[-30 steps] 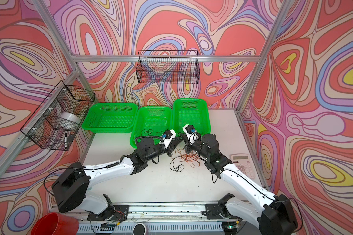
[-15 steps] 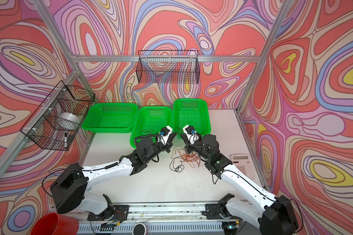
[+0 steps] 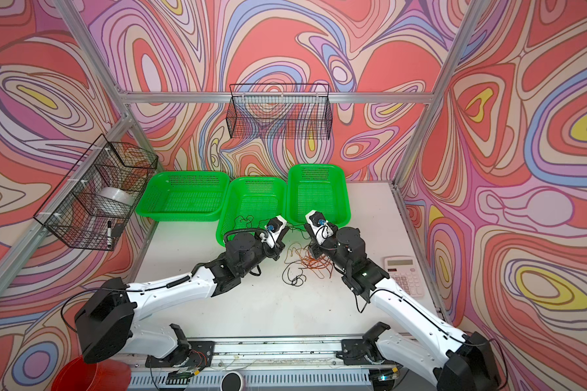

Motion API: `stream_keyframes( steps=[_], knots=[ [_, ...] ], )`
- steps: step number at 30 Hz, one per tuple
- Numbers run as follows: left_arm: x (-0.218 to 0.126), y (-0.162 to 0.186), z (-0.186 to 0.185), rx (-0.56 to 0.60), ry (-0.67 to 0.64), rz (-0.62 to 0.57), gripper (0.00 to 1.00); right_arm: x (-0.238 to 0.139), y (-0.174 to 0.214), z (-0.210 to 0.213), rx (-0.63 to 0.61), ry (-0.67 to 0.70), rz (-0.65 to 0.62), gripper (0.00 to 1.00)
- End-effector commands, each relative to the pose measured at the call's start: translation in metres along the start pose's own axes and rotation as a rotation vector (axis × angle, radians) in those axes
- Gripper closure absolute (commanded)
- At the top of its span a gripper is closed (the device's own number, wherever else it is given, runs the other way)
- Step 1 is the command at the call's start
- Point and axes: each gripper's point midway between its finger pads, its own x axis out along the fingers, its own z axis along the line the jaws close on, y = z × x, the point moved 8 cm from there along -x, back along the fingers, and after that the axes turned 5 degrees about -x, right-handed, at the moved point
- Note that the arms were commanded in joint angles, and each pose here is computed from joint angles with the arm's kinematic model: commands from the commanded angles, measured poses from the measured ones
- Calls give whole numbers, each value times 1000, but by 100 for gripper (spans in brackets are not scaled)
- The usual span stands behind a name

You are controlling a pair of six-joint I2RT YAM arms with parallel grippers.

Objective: Untangle the cables

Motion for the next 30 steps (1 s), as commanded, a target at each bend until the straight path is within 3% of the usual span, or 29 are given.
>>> stream_keyframes(
  steps=[1,4,9,20,30],
  knots=[
    [-11,26,8,35,-9,125,83,-7,-20,-20,-61,123,-9,100],
    [-14,22,-4,29,118,104,69,-2,-21,-17,-74,82,9,100],
    [-15,-1,-4,-2,125,24,53,3,-22,-15,-75,48,18,100],
    [6,-47,-4,-127,106,-91,44,0,-22,-13,-87,24,32,100],
    [29,-38,-10,-107,133,-35,43,-2,-25,-12,-77,20,18,100]
  ],
)
